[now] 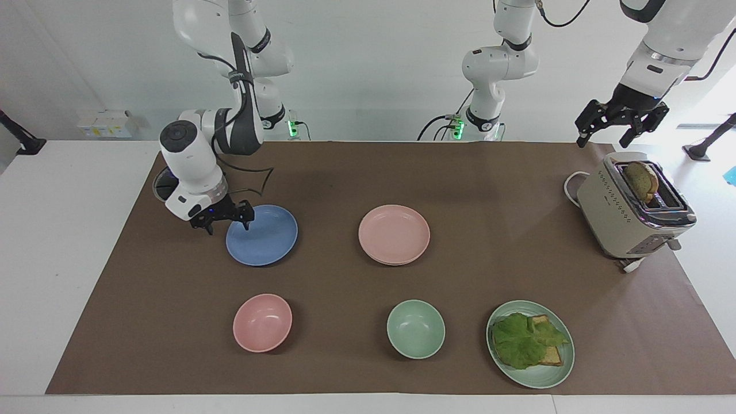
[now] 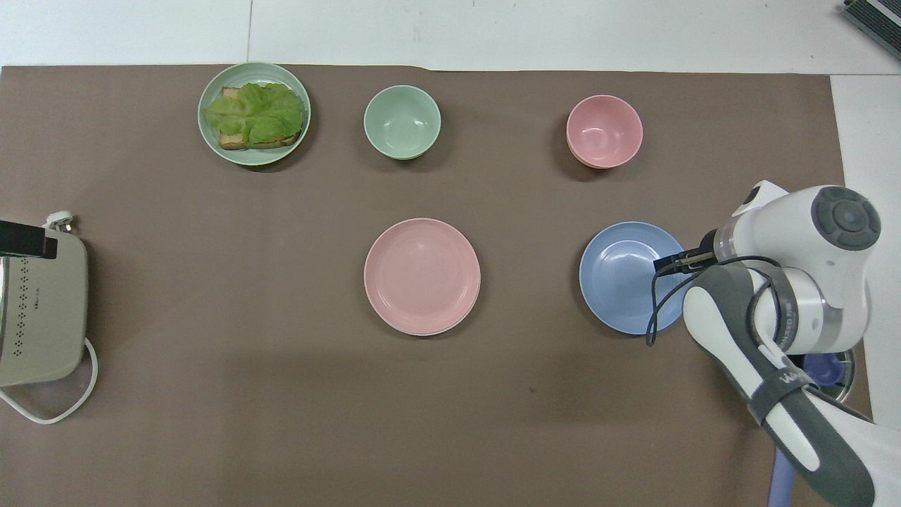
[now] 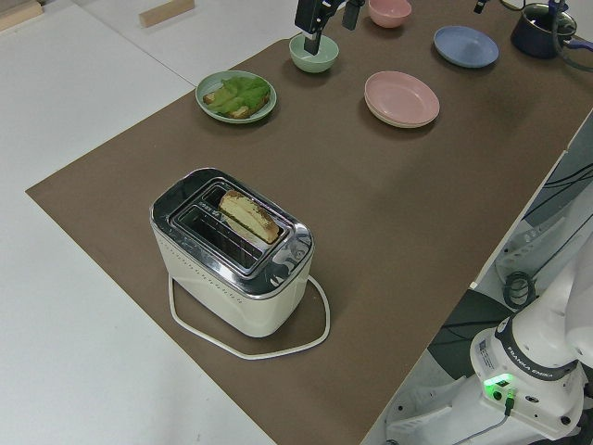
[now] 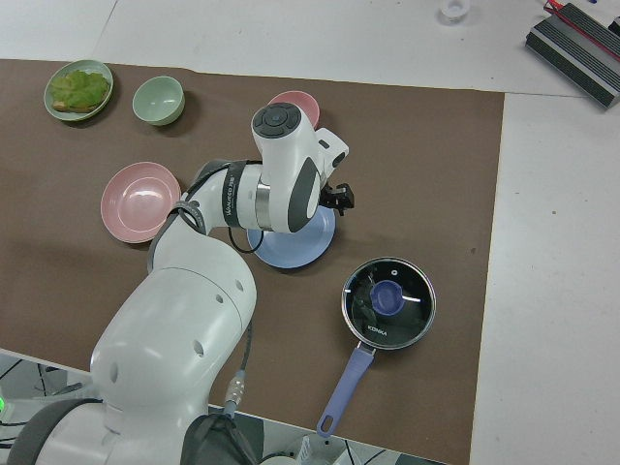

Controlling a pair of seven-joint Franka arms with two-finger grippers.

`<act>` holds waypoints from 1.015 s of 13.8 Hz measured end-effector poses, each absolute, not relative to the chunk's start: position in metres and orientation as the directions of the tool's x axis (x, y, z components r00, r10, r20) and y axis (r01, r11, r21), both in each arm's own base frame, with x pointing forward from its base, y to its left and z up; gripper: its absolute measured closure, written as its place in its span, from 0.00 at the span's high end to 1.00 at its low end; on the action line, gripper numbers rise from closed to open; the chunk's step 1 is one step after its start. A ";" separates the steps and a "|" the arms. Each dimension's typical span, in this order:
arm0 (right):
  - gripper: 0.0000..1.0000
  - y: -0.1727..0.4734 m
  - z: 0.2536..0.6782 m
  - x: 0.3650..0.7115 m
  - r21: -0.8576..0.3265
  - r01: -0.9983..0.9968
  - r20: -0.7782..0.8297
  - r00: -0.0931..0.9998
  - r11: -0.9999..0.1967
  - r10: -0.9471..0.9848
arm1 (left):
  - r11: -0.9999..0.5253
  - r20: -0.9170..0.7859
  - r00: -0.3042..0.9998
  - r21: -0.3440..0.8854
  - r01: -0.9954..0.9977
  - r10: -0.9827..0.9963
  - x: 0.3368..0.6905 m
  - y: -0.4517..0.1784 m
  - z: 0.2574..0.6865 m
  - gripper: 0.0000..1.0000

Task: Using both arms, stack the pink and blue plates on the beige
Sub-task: 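Grasp the blue plate rim with the right gripper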

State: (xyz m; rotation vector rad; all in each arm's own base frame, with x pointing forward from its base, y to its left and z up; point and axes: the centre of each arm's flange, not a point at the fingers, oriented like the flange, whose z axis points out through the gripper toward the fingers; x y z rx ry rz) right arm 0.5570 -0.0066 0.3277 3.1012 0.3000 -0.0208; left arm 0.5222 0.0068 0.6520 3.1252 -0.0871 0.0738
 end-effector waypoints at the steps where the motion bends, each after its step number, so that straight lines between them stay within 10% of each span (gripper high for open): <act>1: 1.00 -0.012 0.319 0.555 0.022 0.199 -0.029 0.980 -0.980 0.198 | -0.998 0.048 0.997 0.013 -0.056 -0.055 0.522 0.007 0.652 1.00; 8: 1.00 -0.024 0.304 0.543 -0.019 0.177 -0.047 0.983 -0.984 0.177 | -0.998 0.048 0.997 0.013 -0.056 -0.055 0.522 0.007 0.652 1.00; 14: 0.30 -0.023 0.300 0.540 -0.022 0.178 -0.055 0.982 -0.984 0.179 | -0.998 0.048 0.997 0.013 -0.056 -0.055 0.522 0.007 0.652 1.00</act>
